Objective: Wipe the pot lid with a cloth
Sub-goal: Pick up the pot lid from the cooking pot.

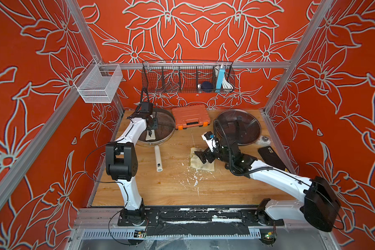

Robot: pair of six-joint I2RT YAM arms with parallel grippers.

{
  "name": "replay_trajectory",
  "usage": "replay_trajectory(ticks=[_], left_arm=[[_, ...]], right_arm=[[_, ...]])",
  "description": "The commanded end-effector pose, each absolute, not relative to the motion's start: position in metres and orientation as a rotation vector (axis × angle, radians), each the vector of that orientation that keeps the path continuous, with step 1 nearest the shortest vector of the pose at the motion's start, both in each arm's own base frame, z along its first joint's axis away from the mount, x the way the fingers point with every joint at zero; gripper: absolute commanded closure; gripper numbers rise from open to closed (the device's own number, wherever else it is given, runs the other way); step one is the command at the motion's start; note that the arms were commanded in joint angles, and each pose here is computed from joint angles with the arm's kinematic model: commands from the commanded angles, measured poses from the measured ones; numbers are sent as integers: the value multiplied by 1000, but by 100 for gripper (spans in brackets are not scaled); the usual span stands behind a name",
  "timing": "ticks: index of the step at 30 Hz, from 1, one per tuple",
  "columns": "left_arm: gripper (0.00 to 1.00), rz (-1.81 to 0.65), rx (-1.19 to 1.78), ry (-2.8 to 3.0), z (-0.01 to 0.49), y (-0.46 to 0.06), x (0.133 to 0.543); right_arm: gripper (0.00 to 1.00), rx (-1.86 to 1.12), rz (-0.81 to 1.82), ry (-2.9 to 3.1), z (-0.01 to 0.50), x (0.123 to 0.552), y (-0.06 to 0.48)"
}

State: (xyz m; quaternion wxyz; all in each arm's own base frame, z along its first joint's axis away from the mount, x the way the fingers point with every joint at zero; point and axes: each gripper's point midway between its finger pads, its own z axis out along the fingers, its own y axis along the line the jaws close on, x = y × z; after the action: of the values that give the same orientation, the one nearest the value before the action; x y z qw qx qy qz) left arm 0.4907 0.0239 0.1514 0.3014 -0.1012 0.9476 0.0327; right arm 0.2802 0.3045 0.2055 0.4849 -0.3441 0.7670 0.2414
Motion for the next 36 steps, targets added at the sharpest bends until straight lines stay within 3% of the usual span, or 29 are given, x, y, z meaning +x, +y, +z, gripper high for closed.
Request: replay_trajectory(ticks=[1, 5, 15, 20, 24, 36], left_arm=[[100, 94, -308, 2488, 161, 31, 486], [61, 128, -317, 2524, 158, 35, 485], [42, 129, -315, 2638, 149, 32, 475], [41, 112, -305, 2654, 154, 30, 473], [48, 123, -292, 2668, 152, 30, 475], [47, 104, -288, 2746, 136, 26, 471]], right_arm=[[2, -827, 590, 1836, 216, 278, 304], [2, -826, 599, 1835, 216, 277, 305], [2, -829, 587, 1836, 213, 279, 304], [2, -831, 587, 1841, 211, 279, 306], [2, -833, 585, 1845, 209, 280, 306], [2, -833, 587, 1846, 208, 281, 307]])
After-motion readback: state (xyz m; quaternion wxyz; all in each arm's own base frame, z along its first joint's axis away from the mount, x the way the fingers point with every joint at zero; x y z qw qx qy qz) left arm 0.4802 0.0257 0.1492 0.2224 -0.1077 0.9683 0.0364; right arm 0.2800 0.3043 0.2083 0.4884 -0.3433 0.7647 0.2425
